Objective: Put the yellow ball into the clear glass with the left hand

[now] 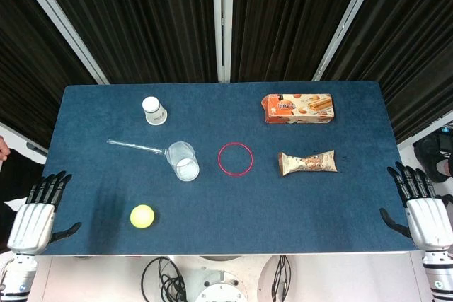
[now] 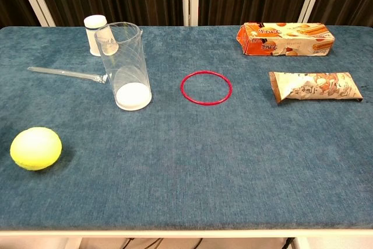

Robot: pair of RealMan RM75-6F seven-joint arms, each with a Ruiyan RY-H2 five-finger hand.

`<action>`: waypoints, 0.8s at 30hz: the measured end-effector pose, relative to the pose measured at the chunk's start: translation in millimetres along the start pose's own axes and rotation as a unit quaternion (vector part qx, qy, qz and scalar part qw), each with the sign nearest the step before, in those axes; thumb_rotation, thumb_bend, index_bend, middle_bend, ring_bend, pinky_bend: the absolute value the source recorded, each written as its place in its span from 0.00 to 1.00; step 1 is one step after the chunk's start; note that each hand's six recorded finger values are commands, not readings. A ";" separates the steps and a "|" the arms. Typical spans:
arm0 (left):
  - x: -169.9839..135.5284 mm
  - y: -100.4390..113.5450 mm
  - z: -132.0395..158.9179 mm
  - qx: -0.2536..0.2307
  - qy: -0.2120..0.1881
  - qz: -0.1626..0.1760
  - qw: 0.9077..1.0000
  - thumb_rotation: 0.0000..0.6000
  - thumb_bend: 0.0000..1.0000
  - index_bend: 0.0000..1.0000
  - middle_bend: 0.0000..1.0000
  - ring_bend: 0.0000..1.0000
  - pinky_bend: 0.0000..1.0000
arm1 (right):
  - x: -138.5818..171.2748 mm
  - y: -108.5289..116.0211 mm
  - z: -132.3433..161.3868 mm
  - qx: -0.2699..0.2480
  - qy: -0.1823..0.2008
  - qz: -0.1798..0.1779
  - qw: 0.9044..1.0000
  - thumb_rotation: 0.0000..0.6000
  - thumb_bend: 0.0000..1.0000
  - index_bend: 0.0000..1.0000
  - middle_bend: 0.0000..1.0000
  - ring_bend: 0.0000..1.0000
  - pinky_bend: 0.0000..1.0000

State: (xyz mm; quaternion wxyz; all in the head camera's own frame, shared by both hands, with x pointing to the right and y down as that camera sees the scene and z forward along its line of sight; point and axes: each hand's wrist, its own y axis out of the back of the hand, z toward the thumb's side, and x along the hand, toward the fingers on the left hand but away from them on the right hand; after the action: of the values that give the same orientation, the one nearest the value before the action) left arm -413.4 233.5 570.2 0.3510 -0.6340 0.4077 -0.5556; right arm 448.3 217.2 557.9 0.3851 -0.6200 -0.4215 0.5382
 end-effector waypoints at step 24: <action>11.6 -21.6 50.4 -0.031 -0.133 -0.047 0.990 1.00 0.12 0.08 0.07 0.00 0.09 | 0.2 -0.4 4.0 0.001 0.004 0.000 1.000 1.00 0.24 0.00 0.00 0.00 0.00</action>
State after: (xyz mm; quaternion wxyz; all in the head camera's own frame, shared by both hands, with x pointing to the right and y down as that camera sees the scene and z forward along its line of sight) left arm -360.2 231.7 587.5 0.3556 -0.7312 0.3444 -0.4693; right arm 444.3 217.6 557.8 0.3874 -0.6218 -0.4191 0.5363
